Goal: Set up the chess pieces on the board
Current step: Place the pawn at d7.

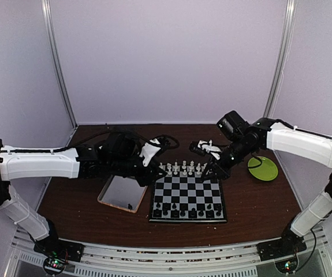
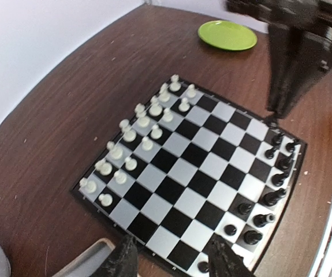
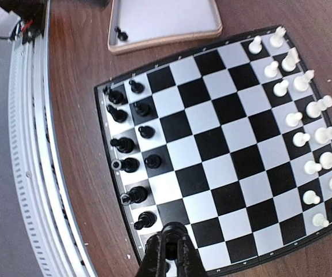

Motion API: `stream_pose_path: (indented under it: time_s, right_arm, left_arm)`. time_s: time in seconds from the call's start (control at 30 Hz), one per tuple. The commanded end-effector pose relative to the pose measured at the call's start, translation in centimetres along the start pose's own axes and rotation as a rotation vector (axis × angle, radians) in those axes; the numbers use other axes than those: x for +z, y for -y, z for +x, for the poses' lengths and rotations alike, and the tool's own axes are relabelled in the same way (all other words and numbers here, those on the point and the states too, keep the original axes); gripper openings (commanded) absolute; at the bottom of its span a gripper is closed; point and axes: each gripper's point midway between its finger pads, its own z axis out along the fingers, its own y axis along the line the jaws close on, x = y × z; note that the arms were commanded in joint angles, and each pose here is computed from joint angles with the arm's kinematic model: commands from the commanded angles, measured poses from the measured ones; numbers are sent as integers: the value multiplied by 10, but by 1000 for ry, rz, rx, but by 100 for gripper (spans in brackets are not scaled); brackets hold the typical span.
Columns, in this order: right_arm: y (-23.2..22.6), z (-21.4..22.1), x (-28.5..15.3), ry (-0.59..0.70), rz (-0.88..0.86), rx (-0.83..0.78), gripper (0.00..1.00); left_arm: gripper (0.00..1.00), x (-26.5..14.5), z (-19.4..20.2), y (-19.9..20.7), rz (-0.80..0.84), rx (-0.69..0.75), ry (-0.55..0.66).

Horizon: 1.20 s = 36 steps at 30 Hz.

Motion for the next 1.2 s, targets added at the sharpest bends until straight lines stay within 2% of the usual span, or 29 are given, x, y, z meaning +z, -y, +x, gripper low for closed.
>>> stream_pose_path:
  time_s: [0.0, 0.13, 0.43, 0.87, 1.17]
  right_arm:
    - [3, 7, 21, -44, 102, -161, 0]
    - [-7, 15, 46, -95, 83, -213, 0]
    - [-14, 29, 81, -206, 72, -256, 0]
    - [-9, 41, 98, -279, 59, -236, 0]
    - [-13, 43, 101, -284, 31, -232, 0]
  left_arm:
    - [44, -13, 24, -49, -208, -121, -46]
    - [44, -24, 33, -63, -251, -187, -36]
    - [45, -30, 27, -65, -257, -191, -29]
    - [44, -26, 31, -65, -260, -202, -33]
    - [44, -22, 35, -65, -258, -201, -42]
